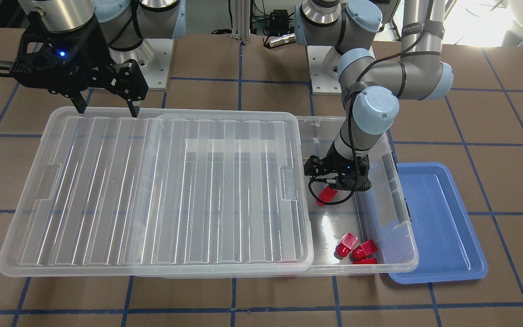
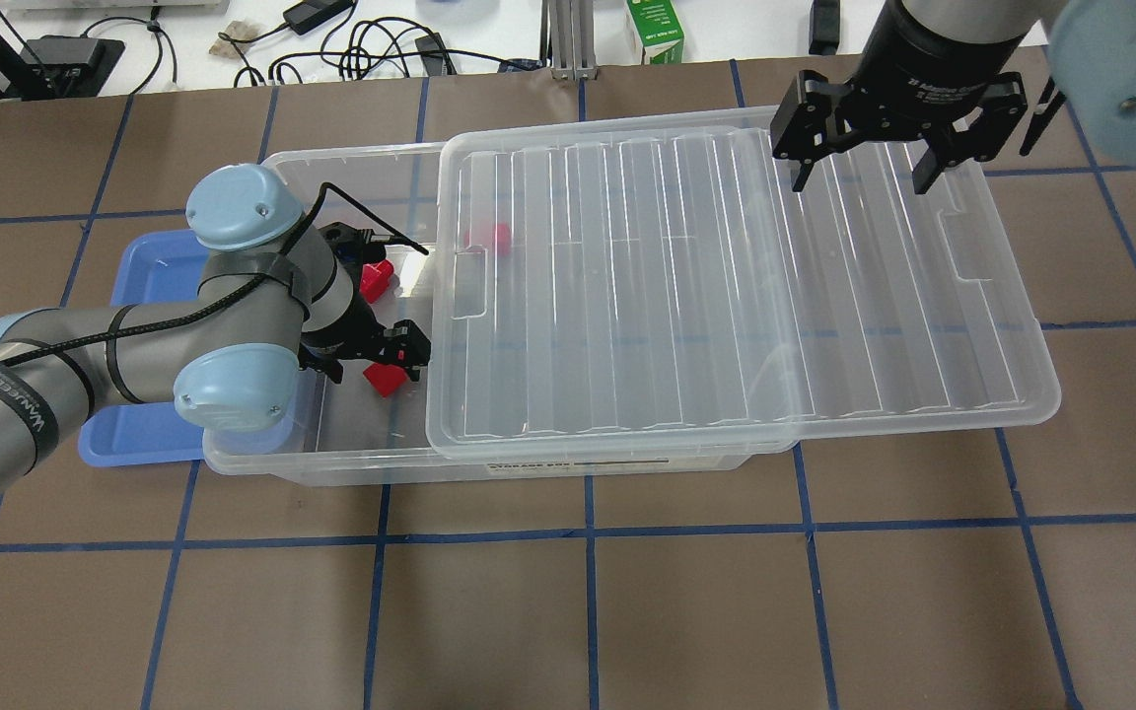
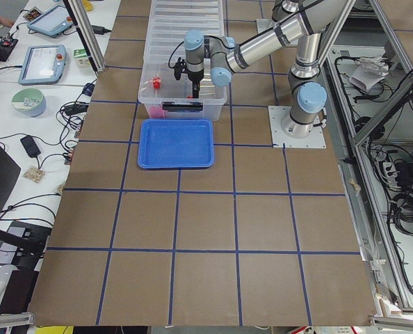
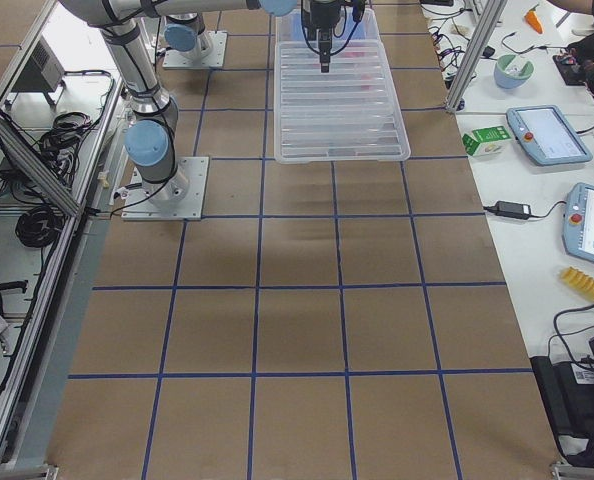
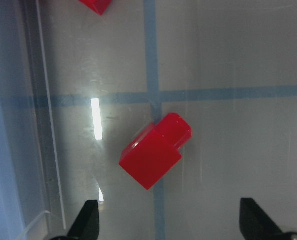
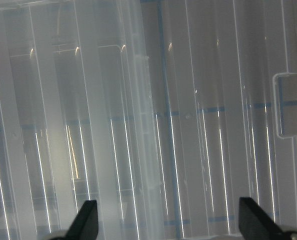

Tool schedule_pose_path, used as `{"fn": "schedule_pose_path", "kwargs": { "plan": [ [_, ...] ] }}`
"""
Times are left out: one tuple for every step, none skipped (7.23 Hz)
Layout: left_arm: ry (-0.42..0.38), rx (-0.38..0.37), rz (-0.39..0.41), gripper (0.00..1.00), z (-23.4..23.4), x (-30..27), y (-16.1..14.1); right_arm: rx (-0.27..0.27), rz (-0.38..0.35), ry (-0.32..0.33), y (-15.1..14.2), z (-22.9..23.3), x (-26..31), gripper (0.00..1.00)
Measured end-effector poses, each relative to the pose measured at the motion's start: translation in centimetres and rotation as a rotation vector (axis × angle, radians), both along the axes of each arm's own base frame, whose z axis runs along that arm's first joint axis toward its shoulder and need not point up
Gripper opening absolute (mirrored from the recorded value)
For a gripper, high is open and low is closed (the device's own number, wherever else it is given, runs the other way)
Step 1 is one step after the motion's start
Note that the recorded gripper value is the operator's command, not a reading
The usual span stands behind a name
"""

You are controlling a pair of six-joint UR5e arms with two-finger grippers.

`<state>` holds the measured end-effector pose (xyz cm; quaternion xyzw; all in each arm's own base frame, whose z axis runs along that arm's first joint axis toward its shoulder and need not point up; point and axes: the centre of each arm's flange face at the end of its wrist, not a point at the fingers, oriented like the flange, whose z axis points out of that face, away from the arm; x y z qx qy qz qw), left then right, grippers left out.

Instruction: Place red block in blue tray from box

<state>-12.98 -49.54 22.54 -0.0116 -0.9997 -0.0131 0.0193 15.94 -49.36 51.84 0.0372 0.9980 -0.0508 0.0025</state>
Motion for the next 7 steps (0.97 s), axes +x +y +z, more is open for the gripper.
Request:
{"fn": "schedule_pose_path", "kwargs": {
  "plan": [
    [0.000,0.005,0.003,1.00,-0.5,0.0,-0.1,-0.011,0.004,-0.004,-0.1,-0.6,0.3,1.00],
    [0.000,0.006,0.005,1.00,-0.9,0.0,-0.2,-0.019,0.006,-0.010,-0.1,-0.9,0.5,1.00],
    [0.000,0.000,0.004,1.00,-1.3,0.1,-0.5,-0.025,0.007,-0.012,-0.2,-1.1,0.5,1.00],
    [0.000,-0.008,0.000,1.00,-1.8,0.1,-0.9,-0.029,0.007,-0.013,-0.1,-1.1,0.6,1.00],
    [-0.002,-0.016,-0.005,1.00,-2.2,0.2,-1.3,-0.030,0.008,-0.014,-0.1,-1.1,0.6,1.00],
    [-0.007,-0.025,-0.016,1.00,-2.7,0.3,-1.7,-0.030,0.008,-0.014,-0.2,-1.1,0.6,1.00],
    [-0.011,-0.029,-0.025,0.98,-3.1,0.5,-2.0,-0.030,0.009,-0.014,-0.2,-1.1,0.6,1.00]
  ]
}}
